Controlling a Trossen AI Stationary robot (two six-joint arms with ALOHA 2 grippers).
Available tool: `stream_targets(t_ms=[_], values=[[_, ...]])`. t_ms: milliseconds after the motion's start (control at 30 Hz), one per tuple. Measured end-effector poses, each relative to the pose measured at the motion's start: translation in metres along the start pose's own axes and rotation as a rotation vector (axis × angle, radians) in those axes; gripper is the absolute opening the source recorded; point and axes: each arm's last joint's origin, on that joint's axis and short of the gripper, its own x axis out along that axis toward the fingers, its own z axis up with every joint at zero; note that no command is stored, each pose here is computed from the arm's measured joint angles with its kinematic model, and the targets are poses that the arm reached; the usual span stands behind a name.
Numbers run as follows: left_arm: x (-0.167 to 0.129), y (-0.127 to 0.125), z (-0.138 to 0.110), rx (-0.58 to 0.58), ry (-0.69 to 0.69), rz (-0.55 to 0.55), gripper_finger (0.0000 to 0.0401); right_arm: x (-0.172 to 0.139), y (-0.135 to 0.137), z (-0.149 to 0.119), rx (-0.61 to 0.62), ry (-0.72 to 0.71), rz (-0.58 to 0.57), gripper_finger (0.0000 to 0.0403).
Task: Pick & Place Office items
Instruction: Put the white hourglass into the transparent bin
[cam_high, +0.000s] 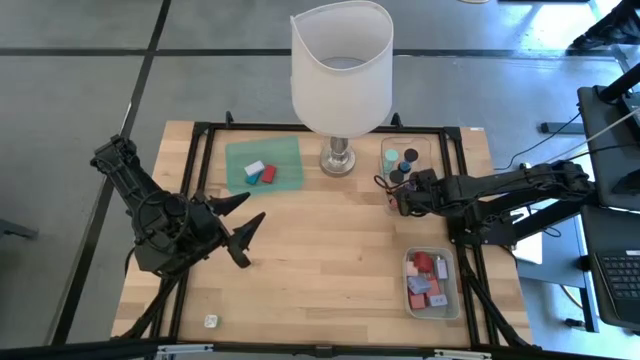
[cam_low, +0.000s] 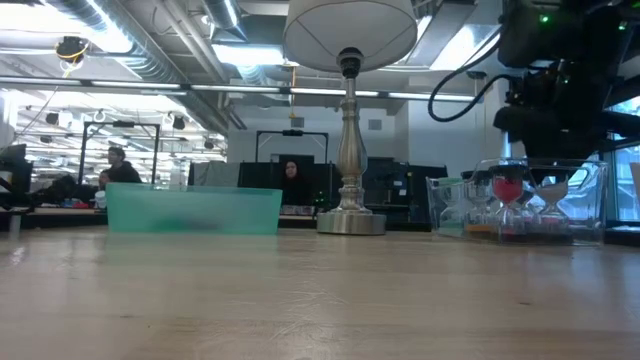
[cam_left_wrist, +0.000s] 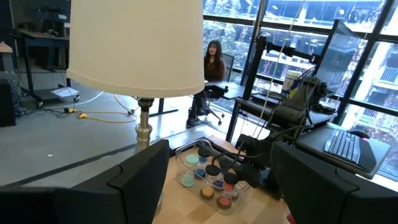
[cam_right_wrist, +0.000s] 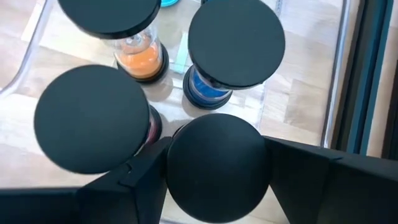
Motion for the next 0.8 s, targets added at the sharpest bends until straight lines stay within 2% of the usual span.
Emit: stream_targets(t_ms=[400,567,800], values=[[0.000,0.000,0.000,-0.065,0.000,-0.001,0.0279,-0.002,-0.005,0.003,-0.015,0.019,-0.034,0.0239],[0.000,0.000,0.000,-0.077,0.000,-0.001,0.0279,-0.012,0.001,0.010,-0.060,0.001,0.018,0.0241],[-0.002,0.000,0.000,-0.084,0.002,-0.008,0.0279,-0.014,0.002,0.012,-0.082,-0.007,0.028,0.0288]])
